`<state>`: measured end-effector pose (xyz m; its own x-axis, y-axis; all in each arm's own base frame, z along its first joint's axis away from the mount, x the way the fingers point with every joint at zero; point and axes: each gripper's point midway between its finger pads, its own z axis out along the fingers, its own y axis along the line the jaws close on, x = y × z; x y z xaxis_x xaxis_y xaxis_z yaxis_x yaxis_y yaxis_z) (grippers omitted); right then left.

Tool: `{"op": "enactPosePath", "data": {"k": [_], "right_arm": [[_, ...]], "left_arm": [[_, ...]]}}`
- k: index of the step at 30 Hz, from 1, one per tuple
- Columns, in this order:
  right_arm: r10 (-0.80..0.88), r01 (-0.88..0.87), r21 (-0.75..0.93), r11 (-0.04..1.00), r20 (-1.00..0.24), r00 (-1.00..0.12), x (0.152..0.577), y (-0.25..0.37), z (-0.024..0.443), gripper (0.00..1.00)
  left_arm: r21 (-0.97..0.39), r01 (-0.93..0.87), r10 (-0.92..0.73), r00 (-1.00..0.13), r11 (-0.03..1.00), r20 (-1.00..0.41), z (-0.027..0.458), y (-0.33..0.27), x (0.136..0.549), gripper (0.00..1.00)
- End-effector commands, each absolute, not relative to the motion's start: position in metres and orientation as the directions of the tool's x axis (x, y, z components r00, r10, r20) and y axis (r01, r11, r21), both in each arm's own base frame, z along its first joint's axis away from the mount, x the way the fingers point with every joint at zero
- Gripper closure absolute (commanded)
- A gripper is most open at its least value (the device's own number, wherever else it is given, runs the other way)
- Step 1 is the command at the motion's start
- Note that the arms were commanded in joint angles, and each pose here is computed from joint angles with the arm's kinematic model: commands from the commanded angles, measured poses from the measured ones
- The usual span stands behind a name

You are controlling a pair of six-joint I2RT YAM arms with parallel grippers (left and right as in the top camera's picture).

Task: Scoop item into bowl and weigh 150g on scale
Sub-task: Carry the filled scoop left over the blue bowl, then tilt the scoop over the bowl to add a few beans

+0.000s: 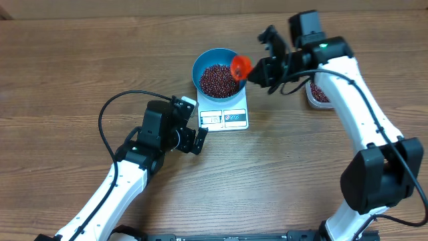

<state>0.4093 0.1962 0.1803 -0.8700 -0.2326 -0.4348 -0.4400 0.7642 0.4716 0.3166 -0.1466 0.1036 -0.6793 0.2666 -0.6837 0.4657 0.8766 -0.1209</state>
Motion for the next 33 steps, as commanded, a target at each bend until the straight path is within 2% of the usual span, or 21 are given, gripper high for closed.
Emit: {"op": "enactPosePath", "data": {"k": [1,7,13,33], "right_arm": [[-0.270,-0.469,0.332,0.819,-0.497,-0.824,0.418,0.205,0.191,0.96],[-0.356,-0.479,0.098,0.873,-0.541,-0.761,0.425,0.219,0.187,0.96],[-0.393,-0.456,-0.032,0.889,-0.564,-0.726,0.431,0.221,0.190,0.96],[-0.422,-0.486,-0.042,0.873,-0.566,-0.708,0.430,0.224,0.191,0.96]], "left_arm": [[-0.124,0.456,0.260,-0.688,0.881,-0.678,0.100,-0.146,0.316,0.00],[-0.124,0.457,0.261,-0.687,0.881,-0.678,0.101,-0.146,0.316,0.00],[-0.124,0.456,0.260,-0.688,0.881,-0.678,0.100,-0.146,0.316,0.00],[-0.124,0.456,0.260,-0.687,0.881,-0.678,0.101,-0.146,0.316,0.00]]}}
